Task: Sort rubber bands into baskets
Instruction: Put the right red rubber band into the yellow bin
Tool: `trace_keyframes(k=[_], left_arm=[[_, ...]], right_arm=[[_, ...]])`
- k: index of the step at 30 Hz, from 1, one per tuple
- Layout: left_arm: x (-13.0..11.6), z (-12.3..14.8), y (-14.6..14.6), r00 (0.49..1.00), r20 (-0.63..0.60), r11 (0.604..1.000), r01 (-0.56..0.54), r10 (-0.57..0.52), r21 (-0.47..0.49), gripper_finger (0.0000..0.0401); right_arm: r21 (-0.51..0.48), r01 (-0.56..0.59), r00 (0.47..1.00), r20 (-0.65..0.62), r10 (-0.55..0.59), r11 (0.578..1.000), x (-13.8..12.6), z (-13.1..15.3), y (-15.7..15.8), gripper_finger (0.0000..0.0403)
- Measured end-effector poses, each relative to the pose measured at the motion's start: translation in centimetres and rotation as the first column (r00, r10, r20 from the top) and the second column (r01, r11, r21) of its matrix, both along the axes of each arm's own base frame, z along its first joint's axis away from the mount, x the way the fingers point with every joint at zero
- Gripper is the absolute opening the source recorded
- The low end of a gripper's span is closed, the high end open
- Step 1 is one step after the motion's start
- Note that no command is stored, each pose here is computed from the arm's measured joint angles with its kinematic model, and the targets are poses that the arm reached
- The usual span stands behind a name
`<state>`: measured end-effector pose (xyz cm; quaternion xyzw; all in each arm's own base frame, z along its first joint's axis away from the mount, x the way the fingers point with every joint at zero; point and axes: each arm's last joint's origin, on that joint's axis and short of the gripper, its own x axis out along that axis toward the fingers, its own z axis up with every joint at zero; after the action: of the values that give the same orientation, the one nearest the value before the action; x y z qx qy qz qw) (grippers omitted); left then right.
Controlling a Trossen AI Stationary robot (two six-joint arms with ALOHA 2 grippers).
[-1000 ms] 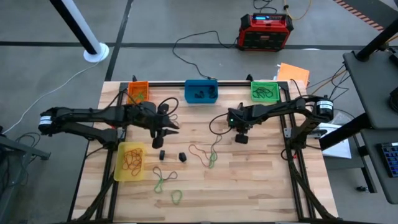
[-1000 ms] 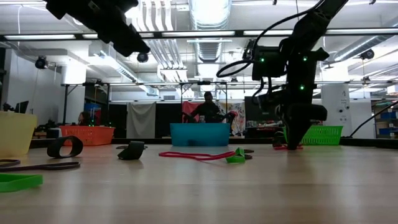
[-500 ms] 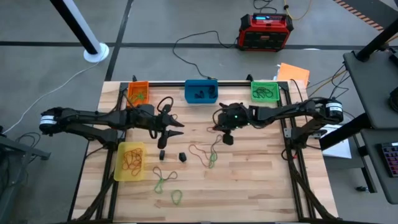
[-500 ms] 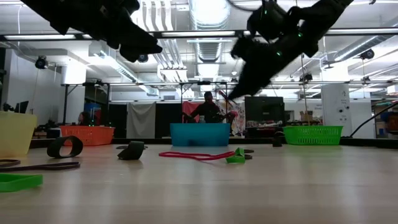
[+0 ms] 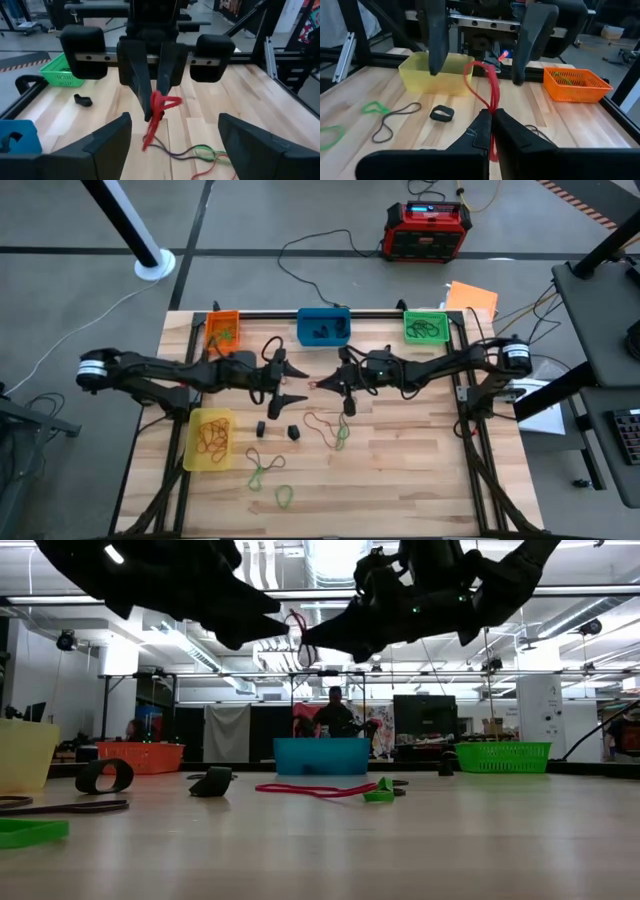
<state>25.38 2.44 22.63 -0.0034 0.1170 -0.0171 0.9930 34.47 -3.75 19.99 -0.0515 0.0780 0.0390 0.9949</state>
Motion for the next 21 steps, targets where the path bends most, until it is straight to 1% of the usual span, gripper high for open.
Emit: trace_keyframes(k=[5,7,9,11,13,17,18,21], left_arm=[[1.3,-0.8,0.1,1.000,0.009,1.000,-0.001,0.001,-0.002,0.0271],[1.8,-0.8,0.2,1.000,0.023,1.000,-0.002,0.002,-0.001,0.0259],[2.0,-0.9,0.2,0.999,0.034,1.000,-0.003,0.003,-0.002,0.0236],[2.1,-0.8,0.2,0.999,0.038,1.000,-0.004,0.004,-0.002,0.0202],[2.1,-0.7,0.3,0.999,0.051,1.000,-0.005,0.005,-0.001,0.0157],[1.9,-0.4,0.2,0.998,0.061,1.000,-0.006,0.006,-0.004,0.0036],[1.9,-0.3,0.2,0.998,0.059,1.000,-0.006,0.006,-0.007,0.0019],[1.9,-0.3,0.2,0.998,0.059,1.000,-0.007,0.008,-0.014,0.0012]], right_arm=[[-0.005,0.000,1.000,0.003,0.000,1.000,0.8,0.0,-0.1,0.0009],[-0.008,-0.001,1.000,0.002,0.001,1.000,1.1,0.0,-0.1,0.0009],[-0.017,-0.002,1.000,0.005,0.002,1.000,1.2,0.0,-0.2,0.0009],[-0.017,-0.003,1.000,0.004,0.003,1.000,1.2,0.0,-0.1,0.0009],[-0.016,-0.002,1.000,-0.002,0.002,1.000,1.2,-0.1,-0.1,0.0009],[-0.016,-0.002,1.000,-0.002,0.002,1.000,1.2,-0.1,-0.1,0.0009],[-0.018,-0.003,1.000,-0.002,0.003,1.000,1.2,-0.1,-0.1,0.0009],[-0.022,-0.003,1.000,0.005,0.003,1.000,1.2,0.0,-0.1,0.0009]])
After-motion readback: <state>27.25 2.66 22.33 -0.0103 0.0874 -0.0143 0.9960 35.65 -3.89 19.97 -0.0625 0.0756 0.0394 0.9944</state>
